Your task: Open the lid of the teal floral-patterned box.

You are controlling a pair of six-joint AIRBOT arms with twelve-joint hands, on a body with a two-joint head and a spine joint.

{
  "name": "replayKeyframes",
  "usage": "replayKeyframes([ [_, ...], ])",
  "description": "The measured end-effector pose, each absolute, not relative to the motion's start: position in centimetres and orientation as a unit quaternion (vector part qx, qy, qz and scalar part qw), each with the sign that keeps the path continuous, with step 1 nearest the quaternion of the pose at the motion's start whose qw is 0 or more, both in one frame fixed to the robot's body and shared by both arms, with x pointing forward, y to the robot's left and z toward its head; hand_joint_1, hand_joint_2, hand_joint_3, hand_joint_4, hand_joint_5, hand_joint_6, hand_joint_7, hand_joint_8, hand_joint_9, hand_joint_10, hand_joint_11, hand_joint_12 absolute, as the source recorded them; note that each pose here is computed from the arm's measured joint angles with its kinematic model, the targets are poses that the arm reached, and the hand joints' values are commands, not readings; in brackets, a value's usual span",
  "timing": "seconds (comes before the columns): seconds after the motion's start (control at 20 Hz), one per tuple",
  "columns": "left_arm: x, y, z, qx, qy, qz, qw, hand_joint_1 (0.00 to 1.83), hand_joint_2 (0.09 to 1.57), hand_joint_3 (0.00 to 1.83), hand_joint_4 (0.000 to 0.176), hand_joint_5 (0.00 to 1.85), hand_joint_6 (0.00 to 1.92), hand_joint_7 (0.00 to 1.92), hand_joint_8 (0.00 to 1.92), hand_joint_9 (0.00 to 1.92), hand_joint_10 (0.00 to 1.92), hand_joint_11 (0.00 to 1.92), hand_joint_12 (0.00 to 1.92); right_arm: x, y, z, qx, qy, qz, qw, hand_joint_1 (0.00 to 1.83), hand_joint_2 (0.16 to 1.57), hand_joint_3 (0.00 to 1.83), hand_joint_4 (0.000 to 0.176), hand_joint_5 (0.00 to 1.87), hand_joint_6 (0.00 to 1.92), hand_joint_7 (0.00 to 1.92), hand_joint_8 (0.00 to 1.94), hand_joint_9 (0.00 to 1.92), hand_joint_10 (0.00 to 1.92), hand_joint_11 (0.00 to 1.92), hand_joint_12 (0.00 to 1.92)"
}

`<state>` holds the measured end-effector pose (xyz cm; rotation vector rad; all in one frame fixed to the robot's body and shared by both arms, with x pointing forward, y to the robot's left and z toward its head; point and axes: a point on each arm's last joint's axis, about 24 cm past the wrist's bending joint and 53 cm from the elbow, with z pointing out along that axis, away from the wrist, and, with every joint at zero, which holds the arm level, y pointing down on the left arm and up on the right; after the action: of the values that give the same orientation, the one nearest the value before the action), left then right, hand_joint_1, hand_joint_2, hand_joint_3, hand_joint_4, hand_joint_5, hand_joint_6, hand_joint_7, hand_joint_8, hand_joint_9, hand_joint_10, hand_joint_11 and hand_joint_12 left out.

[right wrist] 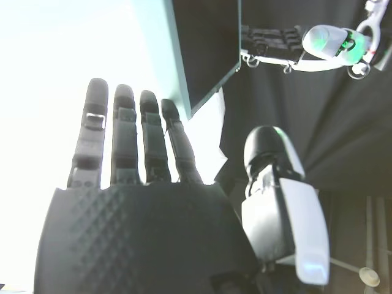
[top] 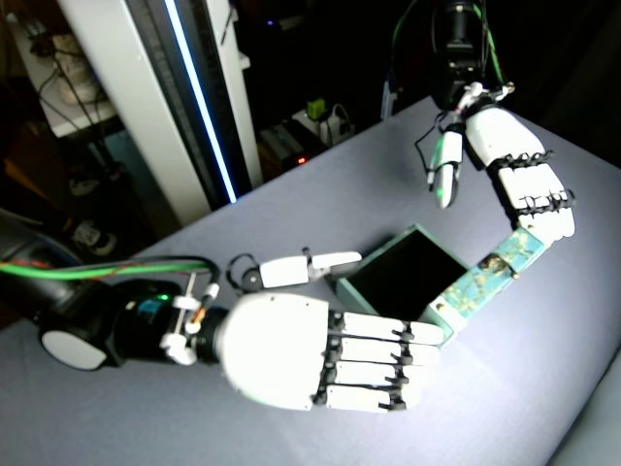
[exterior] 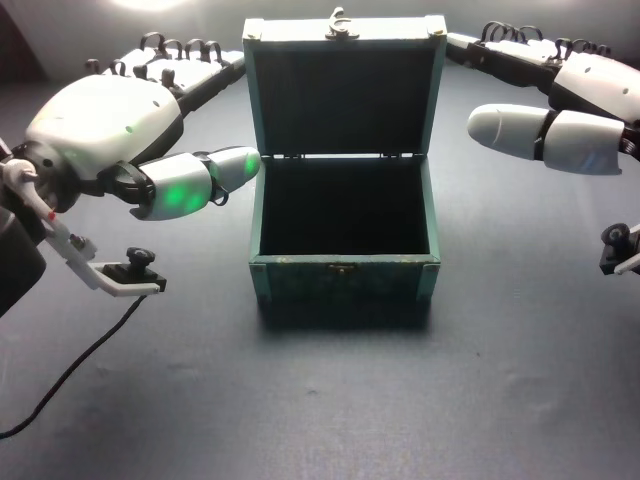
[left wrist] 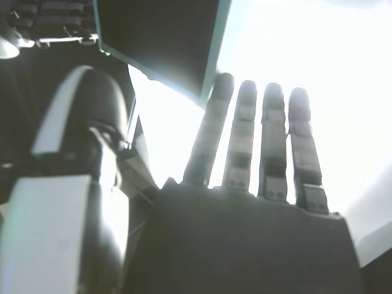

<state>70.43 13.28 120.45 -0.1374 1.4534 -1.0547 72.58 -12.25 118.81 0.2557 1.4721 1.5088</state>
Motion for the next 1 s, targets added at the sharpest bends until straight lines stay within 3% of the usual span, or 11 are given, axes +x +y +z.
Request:
replayKeyframes([
  [0.2,70.9,13.3,120.5,-0.067,0.633,-0.459,0.62,0.19,1.38,0.0,0.0,0.12,0.0,0.21,0.0,0.22,0.0,0.0,0.53,73.3,-12.2,118.6,0.111,0.609,0.615,0.489,0.0,1.27,0.0,0.0,0.18,0.0,0.17,0.0,0.15,0.0,0.0,0.4],
  [0.5,71.4,13.5,120.7,-0.066,0.634,-0.452,0.624,0.17,1.36,0.0,0.0,0.16,0.01,0.22,0.01,0.23,0.01,0.0,0.61,73.8,-12.2,118.9,0.112,0.611,0.609,0.493,0.0,1.23,0.0,0.0,0.21,0.0,0.2,0.0,0.17,0.0,0.0,0.36],
  [0.6,71.5,13.5,120.7,-0.069,0.634,-0.452,0.624,0.11,1.36,0.0,0.0,0.16,0.0,0.21,0.0,0.23,0.0,0.0,0.61,73.8,-12.2,118.9,0.112,0.611,0.61,0.492,0.0,1.23,0.0,0.0,0.21,0.0,0.19,0.0,0.14,0.0,0.0,0.36],
  [0.85,71.0,14.3,120.8,-0.071,0.629,-0.451,0.629,0.22,1.35,0.0,0.0,0.16,0.0,0.21,0.0,0.21,0.0,0.0,0.56,73.7,-11.8,119.1,0.115,0.608,0.615,0.489,0.0,1.22,0.0,0.0,0.19,0.0,0.17,0.0,0.12,0.0,0.0,0.42],
  [1.0,70.9,14.8,120.8,-0.071,0.629,-0.446,0.633,0.2,1.34,0.0,0.0,0.16,0.0,0.22,0.0,0.2,0.0,0.0,0.54,73.4,-11.4,119.0,0.115,0.607,0.619,0.484,0.0,1.19,0.0,0.0,0.15,0.0,0.17,0.0,0.17,0.01,0.0,0.57],
])
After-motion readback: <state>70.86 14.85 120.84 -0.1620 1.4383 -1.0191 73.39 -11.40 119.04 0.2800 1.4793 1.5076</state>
